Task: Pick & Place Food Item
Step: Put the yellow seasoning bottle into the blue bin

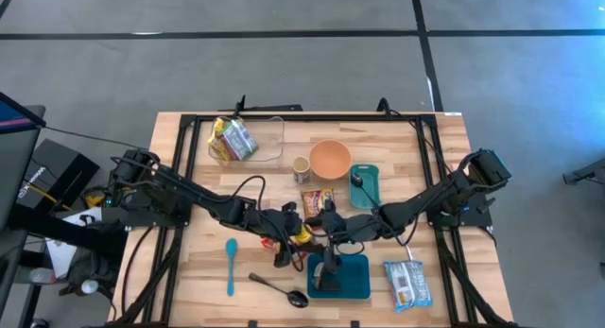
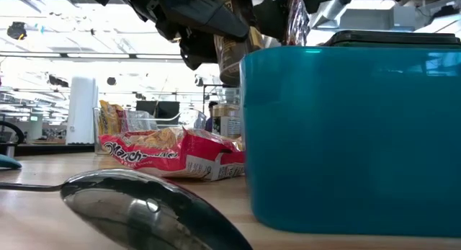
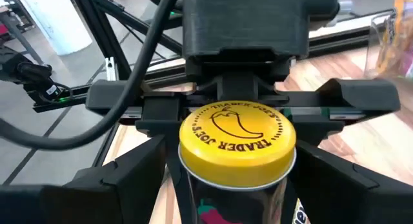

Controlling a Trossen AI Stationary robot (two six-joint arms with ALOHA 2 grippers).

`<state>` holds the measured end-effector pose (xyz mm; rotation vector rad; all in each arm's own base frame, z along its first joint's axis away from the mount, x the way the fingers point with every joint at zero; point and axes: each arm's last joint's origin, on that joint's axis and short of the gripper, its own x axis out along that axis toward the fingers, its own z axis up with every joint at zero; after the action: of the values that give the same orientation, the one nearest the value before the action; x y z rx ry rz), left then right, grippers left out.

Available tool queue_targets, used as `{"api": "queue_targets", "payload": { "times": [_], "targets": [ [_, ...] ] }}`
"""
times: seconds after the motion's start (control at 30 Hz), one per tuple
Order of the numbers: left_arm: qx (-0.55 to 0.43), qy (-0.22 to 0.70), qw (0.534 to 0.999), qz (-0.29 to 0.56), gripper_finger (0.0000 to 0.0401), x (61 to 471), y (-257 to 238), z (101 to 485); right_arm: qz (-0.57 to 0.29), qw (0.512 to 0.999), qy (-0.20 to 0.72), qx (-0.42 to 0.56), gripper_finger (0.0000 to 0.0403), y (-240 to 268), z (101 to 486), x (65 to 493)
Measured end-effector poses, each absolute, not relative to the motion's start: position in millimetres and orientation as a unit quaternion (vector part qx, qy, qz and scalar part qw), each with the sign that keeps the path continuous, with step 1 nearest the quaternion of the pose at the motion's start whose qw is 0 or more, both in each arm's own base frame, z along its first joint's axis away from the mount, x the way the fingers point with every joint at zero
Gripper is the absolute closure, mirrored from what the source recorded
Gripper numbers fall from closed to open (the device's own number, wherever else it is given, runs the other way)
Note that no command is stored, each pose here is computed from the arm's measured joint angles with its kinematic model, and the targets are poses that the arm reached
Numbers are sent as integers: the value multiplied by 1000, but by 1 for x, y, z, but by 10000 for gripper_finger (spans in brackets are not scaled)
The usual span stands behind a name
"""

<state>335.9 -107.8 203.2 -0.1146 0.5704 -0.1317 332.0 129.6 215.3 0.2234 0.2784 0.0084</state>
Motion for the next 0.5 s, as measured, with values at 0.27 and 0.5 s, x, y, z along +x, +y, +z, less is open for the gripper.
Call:
{"api": "queue_targets", "payload": {
  "times": [0.27, 0.5],
  "targets": [
    [-56, 282, 956, -65, 185, 336, -108, 203, 7, 983, 144, 114, 131, 131, 214, 331],
    [-56, 282, 956, -64, 185, 336, -108, 203, 3, 980, 157, 123, 132, 131, 212, 330]
  ]
}}
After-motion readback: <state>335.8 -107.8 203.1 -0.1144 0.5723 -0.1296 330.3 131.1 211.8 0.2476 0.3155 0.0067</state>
